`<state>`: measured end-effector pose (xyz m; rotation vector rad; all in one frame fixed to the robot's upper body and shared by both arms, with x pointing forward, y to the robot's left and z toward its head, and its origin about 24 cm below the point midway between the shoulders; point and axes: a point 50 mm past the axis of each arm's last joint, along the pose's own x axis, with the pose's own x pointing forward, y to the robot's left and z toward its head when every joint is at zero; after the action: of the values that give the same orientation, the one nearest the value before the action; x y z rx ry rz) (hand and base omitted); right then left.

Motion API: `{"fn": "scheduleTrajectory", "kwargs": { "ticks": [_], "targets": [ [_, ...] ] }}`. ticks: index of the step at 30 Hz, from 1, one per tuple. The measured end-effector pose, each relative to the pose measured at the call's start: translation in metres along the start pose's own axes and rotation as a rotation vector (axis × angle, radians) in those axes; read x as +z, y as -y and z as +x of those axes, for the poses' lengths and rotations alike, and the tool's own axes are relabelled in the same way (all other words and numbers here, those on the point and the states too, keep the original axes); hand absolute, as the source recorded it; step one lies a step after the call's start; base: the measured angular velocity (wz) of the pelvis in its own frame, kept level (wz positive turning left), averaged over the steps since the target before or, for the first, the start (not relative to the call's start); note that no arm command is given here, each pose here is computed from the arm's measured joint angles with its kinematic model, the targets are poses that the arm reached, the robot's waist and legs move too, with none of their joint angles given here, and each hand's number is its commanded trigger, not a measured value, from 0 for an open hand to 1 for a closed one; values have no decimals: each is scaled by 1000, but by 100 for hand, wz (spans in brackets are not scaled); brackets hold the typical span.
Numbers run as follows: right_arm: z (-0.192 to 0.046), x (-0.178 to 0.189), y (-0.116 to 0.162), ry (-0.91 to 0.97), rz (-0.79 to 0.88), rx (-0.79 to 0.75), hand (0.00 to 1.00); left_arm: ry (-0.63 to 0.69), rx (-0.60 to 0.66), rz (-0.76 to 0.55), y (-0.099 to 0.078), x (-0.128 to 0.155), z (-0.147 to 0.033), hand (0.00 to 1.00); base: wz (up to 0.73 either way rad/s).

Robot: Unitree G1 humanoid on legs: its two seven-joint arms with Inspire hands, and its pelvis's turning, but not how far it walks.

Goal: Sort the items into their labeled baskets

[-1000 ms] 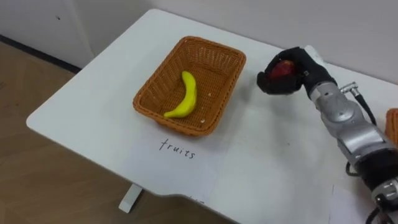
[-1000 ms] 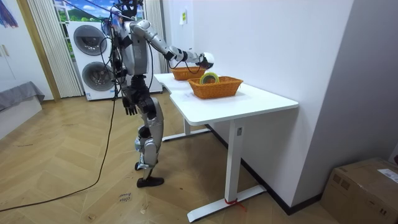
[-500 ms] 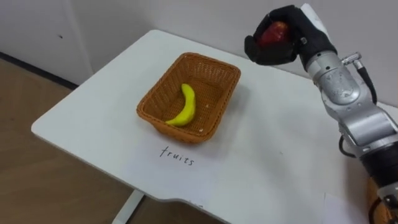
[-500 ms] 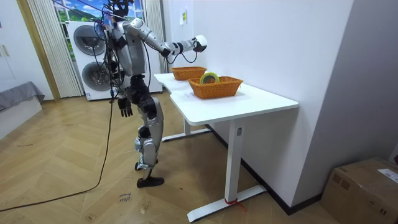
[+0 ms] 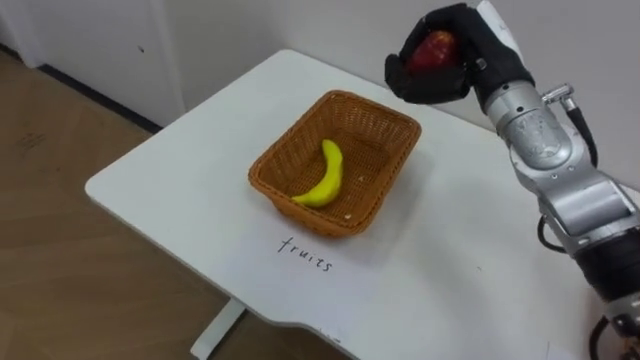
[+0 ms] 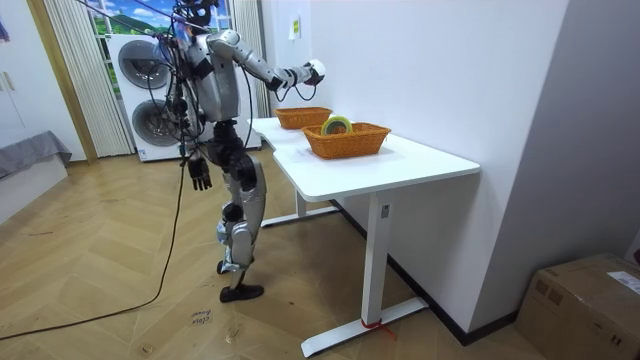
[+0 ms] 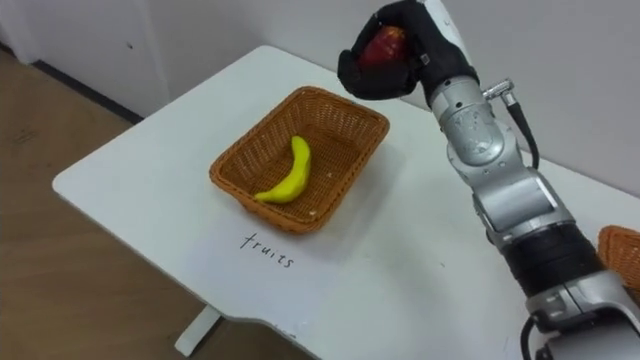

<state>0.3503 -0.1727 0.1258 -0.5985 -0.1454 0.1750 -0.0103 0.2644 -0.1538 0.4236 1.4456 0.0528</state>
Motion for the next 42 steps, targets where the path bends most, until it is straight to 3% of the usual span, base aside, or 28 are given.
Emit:
{"fn": "scheduleTrajectory", "kwargs": {
  "ticks": [15,27,28,29,30,31,42],
  "targets": [
    [-13,-22,-33,-99,1,149,100,-111,-34,64,4,-32,-6,0,10],
    [-35,-55,-46,-216,3,201,100,-122,-47,67,6,-37,-8,0,1],
    [-35,-56,-47,-220,4,202,90,-126,-48,67,6,-38,-8,0,0],
    [-36,-56,-47,-221,4,203,65,-128,-48,68,6,-39,-8,0,0],
    [-36,-56,-47,-222,4,203,51,-132,-48,68,6,-40,-9,0,0],
    [-36,-56,-47,-222,4,203,2,-133,-47,68,5,-40,-9,0,0],
    [-38,-58,-48,-229,6,204,0,-130,-46,67,5,-39,-9,0,0]
  ]
}}
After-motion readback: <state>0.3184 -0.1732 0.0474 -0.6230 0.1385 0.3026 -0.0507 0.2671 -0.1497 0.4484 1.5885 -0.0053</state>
